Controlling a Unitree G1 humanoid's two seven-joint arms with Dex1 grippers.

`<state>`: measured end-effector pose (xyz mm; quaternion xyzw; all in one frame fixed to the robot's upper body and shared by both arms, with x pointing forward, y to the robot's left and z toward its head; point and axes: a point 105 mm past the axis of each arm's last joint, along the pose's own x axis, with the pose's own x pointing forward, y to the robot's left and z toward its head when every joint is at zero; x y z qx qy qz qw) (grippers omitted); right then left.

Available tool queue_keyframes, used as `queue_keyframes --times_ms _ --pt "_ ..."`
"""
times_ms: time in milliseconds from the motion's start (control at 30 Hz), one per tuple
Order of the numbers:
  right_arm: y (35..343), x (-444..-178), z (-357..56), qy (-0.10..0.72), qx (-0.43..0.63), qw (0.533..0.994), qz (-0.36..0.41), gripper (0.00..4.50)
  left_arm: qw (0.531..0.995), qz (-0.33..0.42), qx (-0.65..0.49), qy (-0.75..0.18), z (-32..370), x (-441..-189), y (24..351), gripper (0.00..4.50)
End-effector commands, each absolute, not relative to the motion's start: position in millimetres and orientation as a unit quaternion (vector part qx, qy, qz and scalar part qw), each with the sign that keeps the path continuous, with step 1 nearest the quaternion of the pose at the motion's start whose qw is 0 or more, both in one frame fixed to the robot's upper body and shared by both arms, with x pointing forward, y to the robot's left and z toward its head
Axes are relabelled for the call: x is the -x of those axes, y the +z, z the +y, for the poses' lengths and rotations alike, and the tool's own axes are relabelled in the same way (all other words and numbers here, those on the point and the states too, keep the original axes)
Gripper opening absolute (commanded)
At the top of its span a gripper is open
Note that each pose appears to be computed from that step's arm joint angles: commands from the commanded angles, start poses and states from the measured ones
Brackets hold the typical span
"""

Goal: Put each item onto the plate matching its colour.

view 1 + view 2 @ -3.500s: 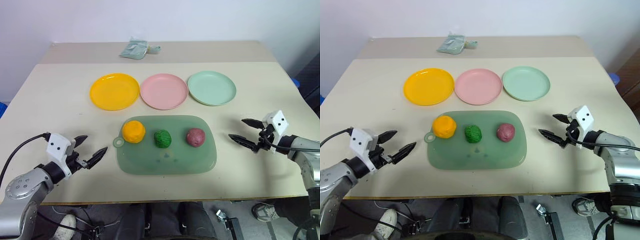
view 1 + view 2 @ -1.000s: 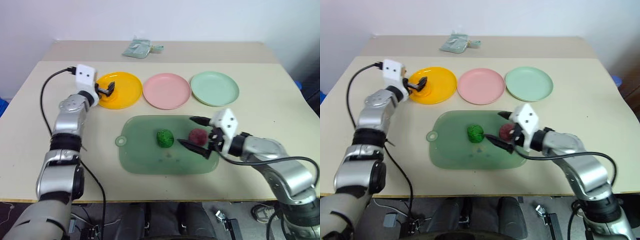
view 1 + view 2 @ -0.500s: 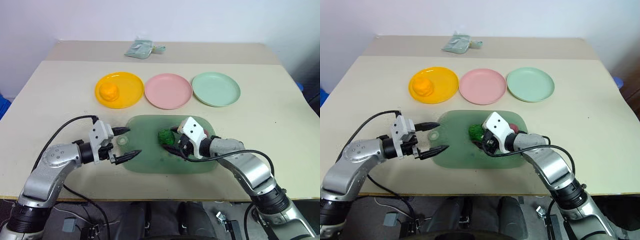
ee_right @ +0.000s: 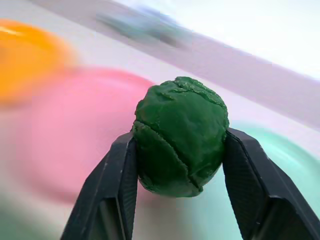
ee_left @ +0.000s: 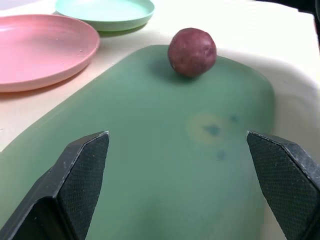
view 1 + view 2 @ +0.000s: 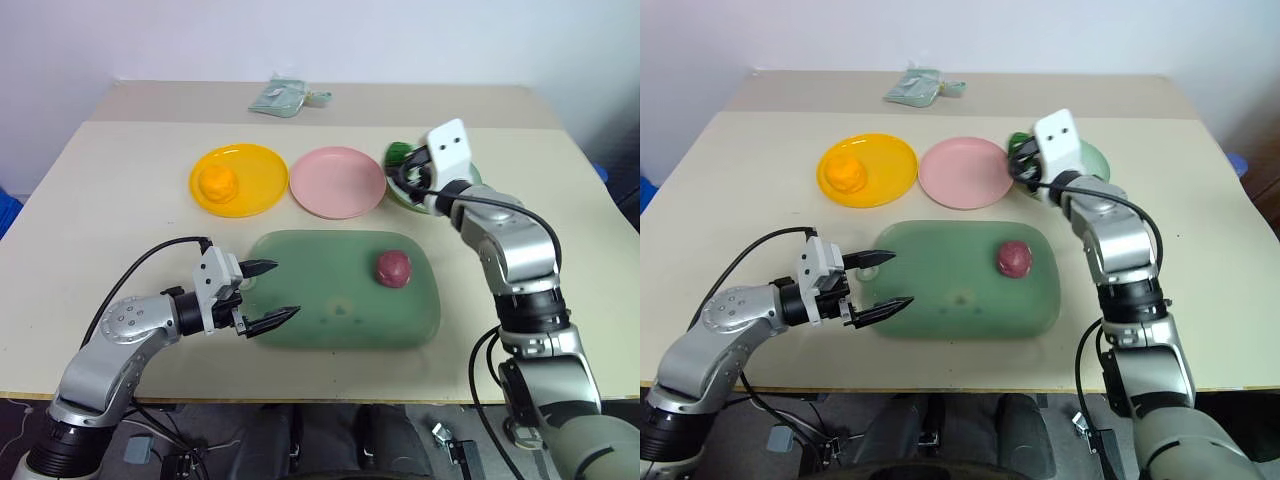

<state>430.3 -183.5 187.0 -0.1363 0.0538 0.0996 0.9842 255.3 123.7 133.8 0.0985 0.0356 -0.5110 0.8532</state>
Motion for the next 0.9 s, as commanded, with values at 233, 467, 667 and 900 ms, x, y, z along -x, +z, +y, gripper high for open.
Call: queue_keyframes --times_ms 233,467,667,900 --pt "210 -449 -200 0.097 0.161 0.982 -0.028 4.28 0.857 0.015 -0.097 -0.507 113 -250 138 4.5" --pt "201 -348 -158 0.411 0.166 0.895 -0.04 4.46 0.859 0.028 -0.096 -0.502 121 -247 133 4.5" --pt "141 -311 -164 0.462 0.212 0.857 0.084 4.46 0.854 0.024 -0.105 -0.509 119 -252 137 4.5" --pt "137 -321 -149 0.456 0.206 0.863 0.072 2.74 0.853 0.02 -0.106 -0.511 116 -255 141 4.5"
